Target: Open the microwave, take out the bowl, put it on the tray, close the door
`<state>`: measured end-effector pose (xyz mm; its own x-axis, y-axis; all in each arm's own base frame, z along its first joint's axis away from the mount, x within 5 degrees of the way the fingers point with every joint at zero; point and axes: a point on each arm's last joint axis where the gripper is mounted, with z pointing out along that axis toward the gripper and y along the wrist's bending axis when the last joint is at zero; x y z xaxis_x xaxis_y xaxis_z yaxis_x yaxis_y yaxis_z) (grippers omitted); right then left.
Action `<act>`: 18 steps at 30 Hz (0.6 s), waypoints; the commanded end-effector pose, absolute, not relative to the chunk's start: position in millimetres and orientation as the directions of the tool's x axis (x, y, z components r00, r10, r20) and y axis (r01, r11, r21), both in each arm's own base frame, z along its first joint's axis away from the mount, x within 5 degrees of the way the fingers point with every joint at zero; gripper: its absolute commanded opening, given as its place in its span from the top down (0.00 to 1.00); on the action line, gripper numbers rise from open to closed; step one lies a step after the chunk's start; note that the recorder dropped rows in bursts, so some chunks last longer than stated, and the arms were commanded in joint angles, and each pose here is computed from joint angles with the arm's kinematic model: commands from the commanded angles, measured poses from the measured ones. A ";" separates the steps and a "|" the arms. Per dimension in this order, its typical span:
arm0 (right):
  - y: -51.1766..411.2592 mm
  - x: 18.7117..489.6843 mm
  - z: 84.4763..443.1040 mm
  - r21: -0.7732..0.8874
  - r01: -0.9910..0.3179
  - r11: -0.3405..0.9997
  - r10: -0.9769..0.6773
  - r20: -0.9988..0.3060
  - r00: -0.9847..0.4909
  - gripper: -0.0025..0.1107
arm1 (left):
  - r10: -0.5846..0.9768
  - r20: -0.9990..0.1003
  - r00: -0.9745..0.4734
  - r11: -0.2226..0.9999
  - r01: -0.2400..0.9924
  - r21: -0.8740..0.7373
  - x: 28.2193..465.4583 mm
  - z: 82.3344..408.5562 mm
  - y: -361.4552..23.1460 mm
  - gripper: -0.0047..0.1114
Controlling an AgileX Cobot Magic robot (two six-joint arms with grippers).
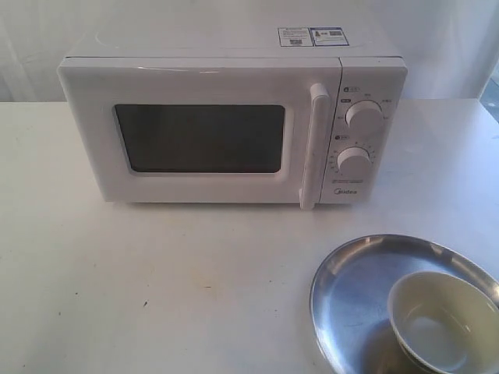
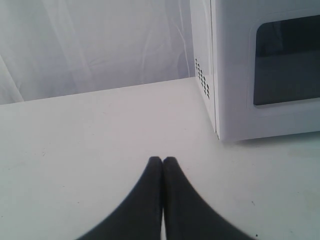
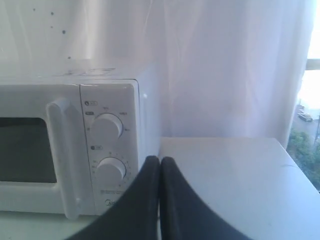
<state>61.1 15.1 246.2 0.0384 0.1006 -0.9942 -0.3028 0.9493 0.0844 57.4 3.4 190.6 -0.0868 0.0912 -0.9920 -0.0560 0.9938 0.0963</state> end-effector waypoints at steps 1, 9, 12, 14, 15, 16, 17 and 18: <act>12.6 56.6 231.8 0.080 -0.280 0.957 0.101 -0.993 0.060 0.98 | 0.082 -0.993 -0.082 0.995 -0.054 0.086 57.2 191.5 3.2 0.96; 9.3 55.9 211.4 0.057 -0.237 0.970 0.071 -0.996 0.051 0.98 | 0.082 -0.993 -0.082 0.995 -0.054 0.086 57.2 191.5 3.2 0.96; 8.5 56.1 211.1 0.066 -0.229 0.971 0.079 -0.996 0.047 0.98 | 0.082 -0.993 -0.082 0.995 -0.054 0.086 57.2 191.5 3.2 0.96; 10.1 55.7 211.4 0.065 -0.246 0.967 0.080 -0.996 0.049 0.98 | 0.082 -0.993 -0.082 0.995 -0.054 0.086 57.2 191.5 3.2 0.96; 11.1 55.4 211.6 0.064 -0.256 0.964 0.080 -0.996 0.051 0.98 | 0.082 -0.993 -0.082 0.995 -0.054 0.086 57.2 191.5 3.2 0.96; 11.9 55.2 211.8 0.064 -0.266 0.962 0.080 -0.995 0.052 0.98 | 0.082 -0.993 -0.082 0.995 -0.054 0.086 57.2 191.5 3.2 0.96; 12.5 55.0 211.9 0.063 -0.273 0.960 0.081 -0.995 0.053 0.98 | 0.082 -0.993 -0.082 0.995 -0.054 0.086 57.2 191.5 3.2 0.96; 12.7 55.0 212.0 0.063 -0.275 0.959 0.081 -0.995 0.053 0.98 | 0.082 -0.993 -0.082 0.995 -0.054 0.086 57.2 191.5 3.2 0.96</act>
